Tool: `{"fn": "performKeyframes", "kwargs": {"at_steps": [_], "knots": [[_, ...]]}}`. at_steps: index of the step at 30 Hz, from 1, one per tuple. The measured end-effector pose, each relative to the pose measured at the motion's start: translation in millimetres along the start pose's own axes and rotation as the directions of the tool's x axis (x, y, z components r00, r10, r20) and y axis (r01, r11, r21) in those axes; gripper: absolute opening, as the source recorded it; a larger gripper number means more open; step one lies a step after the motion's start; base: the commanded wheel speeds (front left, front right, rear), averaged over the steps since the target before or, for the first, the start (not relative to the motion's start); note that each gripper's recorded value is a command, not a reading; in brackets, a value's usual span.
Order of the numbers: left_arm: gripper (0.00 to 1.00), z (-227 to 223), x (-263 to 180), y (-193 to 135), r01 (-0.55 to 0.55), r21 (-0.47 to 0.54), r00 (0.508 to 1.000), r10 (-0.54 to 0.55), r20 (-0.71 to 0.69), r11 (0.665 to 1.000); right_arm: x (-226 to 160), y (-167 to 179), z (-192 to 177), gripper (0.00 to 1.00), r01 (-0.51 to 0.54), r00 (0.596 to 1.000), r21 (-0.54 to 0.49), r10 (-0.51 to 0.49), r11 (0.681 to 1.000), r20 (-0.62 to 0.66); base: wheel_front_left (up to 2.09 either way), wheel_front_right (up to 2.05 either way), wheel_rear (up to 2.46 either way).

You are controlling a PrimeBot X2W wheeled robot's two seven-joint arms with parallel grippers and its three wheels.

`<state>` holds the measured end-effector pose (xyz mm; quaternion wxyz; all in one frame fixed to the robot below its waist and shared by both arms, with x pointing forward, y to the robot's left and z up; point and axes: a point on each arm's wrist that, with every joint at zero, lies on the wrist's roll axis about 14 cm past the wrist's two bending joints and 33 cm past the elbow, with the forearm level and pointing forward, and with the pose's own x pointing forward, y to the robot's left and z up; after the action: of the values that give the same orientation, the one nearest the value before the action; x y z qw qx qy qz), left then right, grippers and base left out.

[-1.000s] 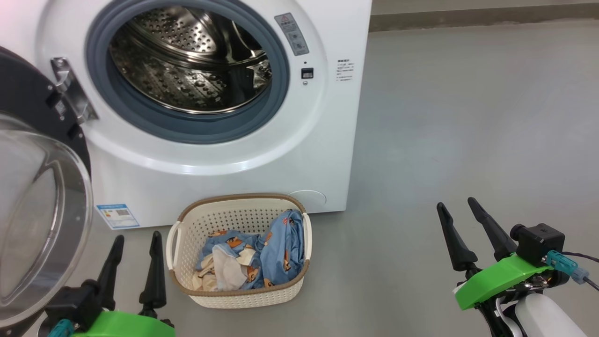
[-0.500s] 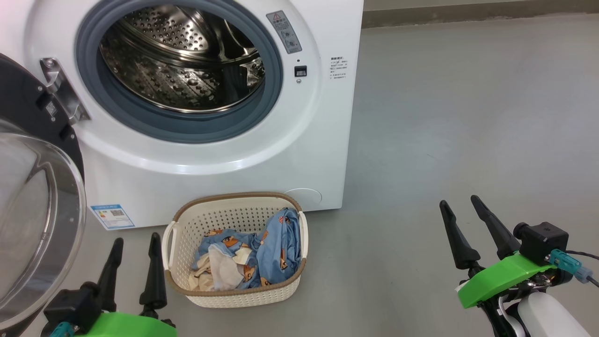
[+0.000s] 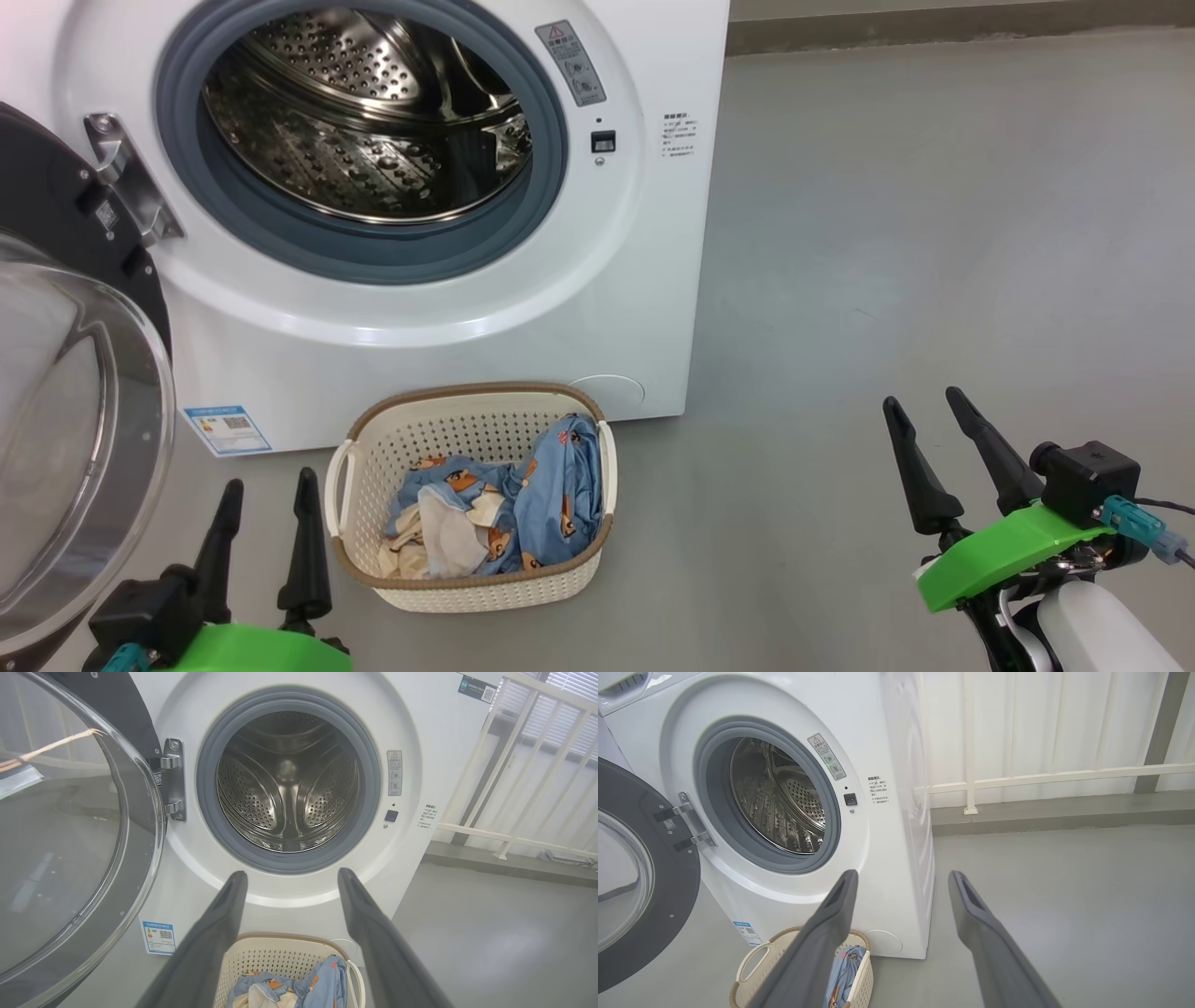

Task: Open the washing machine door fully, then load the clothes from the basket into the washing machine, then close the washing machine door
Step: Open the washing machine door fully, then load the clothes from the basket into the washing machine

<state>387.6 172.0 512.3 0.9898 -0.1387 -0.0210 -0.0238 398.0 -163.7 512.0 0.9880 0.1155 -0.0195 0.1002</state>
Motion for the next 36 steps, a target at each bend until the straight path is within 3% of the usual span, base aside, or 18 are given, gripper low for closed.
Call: {"fn": "performKeyframes", "kwargs": {"at_steps": [22, 36], "knots": [[1.0, -0.2, -1.7, 3.9, -0.009, 0.01, 1.0, 0.009, 0.001, 1.0, 1.7, 3.2, -2.2, 1.0, -0.013, 1.0, -0.003, 0.013, 1.0, -0.007, 0.03, -0.03, 0.0], [1.0, 0.6, -2.7, 6.7, -0.017, 0.02, 1.0, 0.017, 0.004, 1.0, 3.2, 4.3, -2.8, 1.0, -0.016, 1.0, -0.002, 0.016, 1.0, -0.009, 1.08, -1.08, 0.0]]}}
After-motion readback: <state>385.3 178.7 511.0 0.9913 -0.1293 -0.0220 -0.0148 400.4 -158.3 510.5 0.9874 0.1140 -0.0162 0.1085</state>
